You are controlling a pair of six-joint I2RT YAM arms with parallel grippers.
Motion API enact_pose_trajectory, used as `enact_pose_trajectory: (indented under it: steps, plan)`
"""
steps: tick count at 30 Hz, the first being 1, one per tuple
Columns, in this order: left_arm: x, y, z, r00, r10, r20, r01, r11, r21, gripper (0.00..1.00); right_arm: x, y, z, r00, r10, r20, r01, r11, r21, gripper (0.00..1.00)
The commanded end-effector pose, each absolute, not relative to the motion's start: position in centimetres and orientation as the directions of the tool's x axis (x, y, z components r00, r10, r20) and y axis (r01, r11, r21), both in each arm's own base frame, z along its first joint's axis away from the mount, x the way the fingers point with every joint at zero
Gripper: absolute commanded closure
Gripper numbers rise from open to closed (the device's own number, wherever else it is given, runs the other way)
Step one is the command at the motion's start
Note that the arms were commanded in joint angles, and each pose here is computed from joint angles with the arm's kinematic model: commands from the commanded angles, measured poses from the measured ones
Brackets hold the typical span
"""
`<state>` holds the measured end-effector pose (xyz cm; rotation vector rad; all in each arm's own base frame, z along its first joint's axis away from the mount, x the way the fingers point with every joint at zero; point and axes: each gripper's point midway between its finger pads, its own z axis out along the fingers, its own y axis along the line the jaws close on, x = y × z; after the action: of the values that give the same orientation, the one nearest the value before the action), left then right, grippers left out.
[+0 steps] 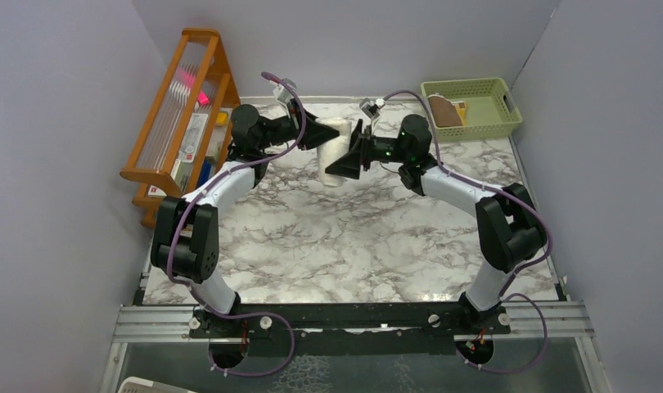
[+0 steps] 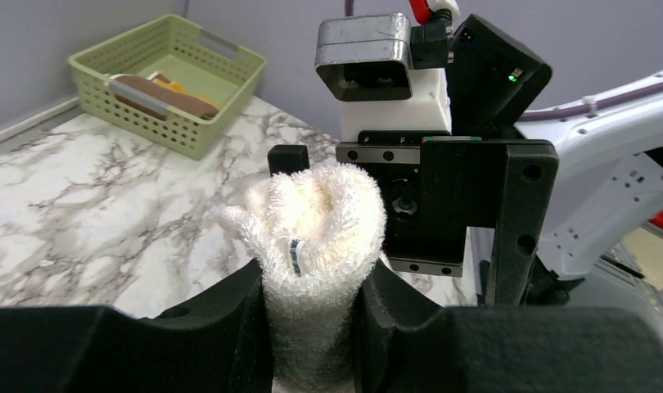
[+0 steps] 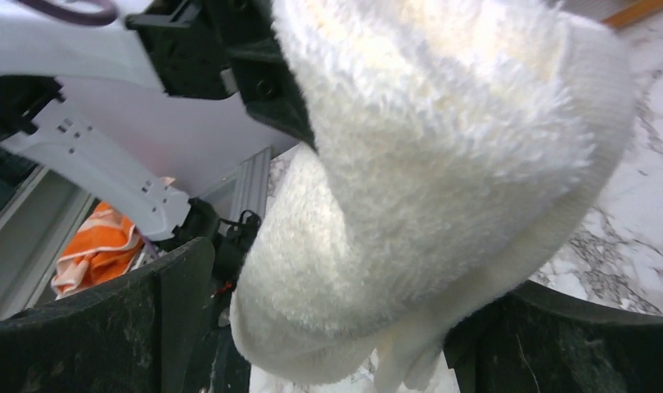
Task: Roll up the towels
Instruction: Place the towel in the bin.
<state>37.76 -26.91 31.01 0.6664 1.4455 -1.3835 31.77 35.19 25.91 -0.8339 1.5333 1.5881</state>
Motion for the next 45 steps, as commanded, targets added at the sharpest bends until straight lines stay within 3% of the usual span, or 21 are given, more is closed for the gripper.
enact_pose_trajectory:
  steps: [1, 4, 9, 16, 28, 32, 37, 40, 45]
  plan:
    - [39.6, -25.9, 29.7, -0.307, -0.234, -0.923, 0.861, 0.345, -0.374, 0.90, 34.2, 35.6, 25.2, -0.500, 0.067, -0.863, -0.847, 0.170, 0.504, 0.00]
    - [40.0, -25.3, 29.4, -0.288, -0.233, -0.929, 0.843, 0.398, -0.361, 0.90, 34.6, 36.0, 24.7, -0.516, 0.058, -0.854, -0.834, 0.195, 0.517, 0.03]
    - [40.6, -24.3, 28.8, -0.267, -0.231, -0.936, 0.801, 0.487, -0.349, 0.90, 35.5, 36.6, 23.7, -0.555, 0.031, -0.831, -0.802, 0.243, 0.545, 0.27]
    - [41.1, -23.4, 28.4, -0.248, -0.227, -0.942, 0.762, 0.555, -0.334, 0.90, 36.3, 36.8, 22.4, -0.559, 0.003, -0.829, -0.783, 0.328, 0.529, 0.35]
    - [42.3, -21.3, 27.6, -0.251, -0.288, -0.924, 0.640, 0.667, -0.382, 0.90, 38.1, 37.0, 21.1, -0.585, -0.026, -0.811, -0.745, 0.413, 0.524, 0.65]
    - [42.7, -20.5, 28.1, -0.254, -0.324, -0.911, 0.604, 0.683, -0.411, 0.72, 39.4, 36.5, 21.3, -0.549, -0.061, -0.833, -0.750, 0.475, 0.460, 0.73]
    - [43.3, -18.3, 30.5, -0.235, -0.375, -0.897, 0.580, 0.686, -0.439, 0.44, 41.0, 34.9, 22.0, -0.486, -0.086, -0.869, -0.748, 0.555, 0.363, 0.71]
    - [43.9, -15.8, 32.2, -0.235, -0.418, -0.878, 0.548, 0.689, -0.474, 0.03, 43.1, 32.5, 22.8, -0.476, -0.086, -0.875, -0.729, 0.596, 0.338, 0.71]
    - [44.3, -12.6, 33.2, -0.236, -0.396, -0.887, 0.503, 0.731, -0.461, 0.01, 48.7, 23.9, 24.1, -0.478, -0.027, -0.878, -0.624, 0.714, 0.318, 0.71]
